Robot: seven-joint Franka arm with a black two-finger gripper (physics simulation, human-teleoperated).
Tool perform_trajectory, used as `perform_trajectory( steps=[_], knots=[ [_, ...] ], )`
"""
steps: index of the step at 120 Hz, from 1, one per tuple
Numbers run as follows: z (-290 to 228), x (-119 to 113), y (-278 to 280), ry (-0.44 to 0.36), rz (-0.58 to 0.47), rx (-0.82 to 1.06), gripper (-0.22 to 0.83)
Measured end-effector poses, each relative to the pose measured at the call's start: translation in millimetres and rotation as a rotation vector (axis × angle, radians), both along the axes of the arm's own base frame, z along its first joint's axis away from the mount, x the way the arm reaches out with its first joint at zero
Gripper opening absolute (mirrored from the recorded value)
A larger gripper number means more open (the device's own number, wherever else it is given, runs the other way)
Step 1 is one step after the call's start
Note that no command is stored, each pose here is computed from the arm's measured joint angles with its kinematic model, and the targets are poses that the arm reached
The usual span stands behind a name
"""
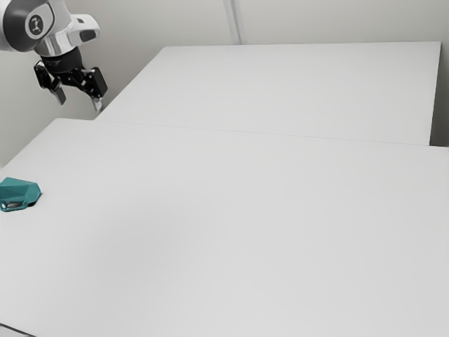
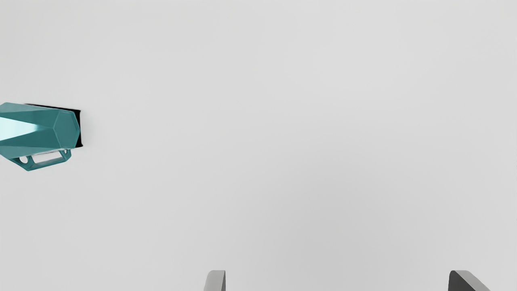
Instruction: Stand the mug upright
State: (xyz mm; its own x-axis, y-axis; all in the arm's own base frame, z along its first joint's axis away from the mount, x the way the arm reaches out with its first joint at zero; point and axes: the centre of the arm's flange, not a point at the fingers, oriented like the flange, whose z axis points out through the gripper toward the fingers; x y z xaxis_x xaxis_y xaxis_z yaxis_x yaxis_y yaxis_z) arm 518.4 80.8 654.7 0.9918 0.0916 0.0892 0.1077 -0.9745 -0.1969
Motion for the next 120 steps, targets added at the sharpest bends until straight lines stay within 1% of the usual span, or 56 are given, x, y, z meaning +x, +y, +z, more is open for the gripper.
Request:
perform_trajectory(
  steps=[25, 34, 46, 62, 76, 90, 104, 120],
  knots=[
    [3.2, -0.5, 1.6, -0.02, -0.027, -0.001, 0.62],
    [2.2, -0.2, 12.7, -0.026, -0.015, -0.007, 0.62],
    [-3.9, -2.1, 44.1, -0.025, 0.039, -0.032, 0.62],
    [-20.9, -13.6, 113.1, -0.02, 0.174, -0.117, 0.62],
    [-45.3, -30.9, 175.2, -0.002, 0.291, -0.231, 0.62],
    [-92.0, -49.1, 246.1, 0.033, 0.389, -0.366, 0.62],
    [-129.1, -82.2, 323.9, 0.026, 0.465, -0.464, 0.62],
    [-174.5, -122.4, 401.3, -0.008, 0.498, -0.563, 0.62]
  ],
)
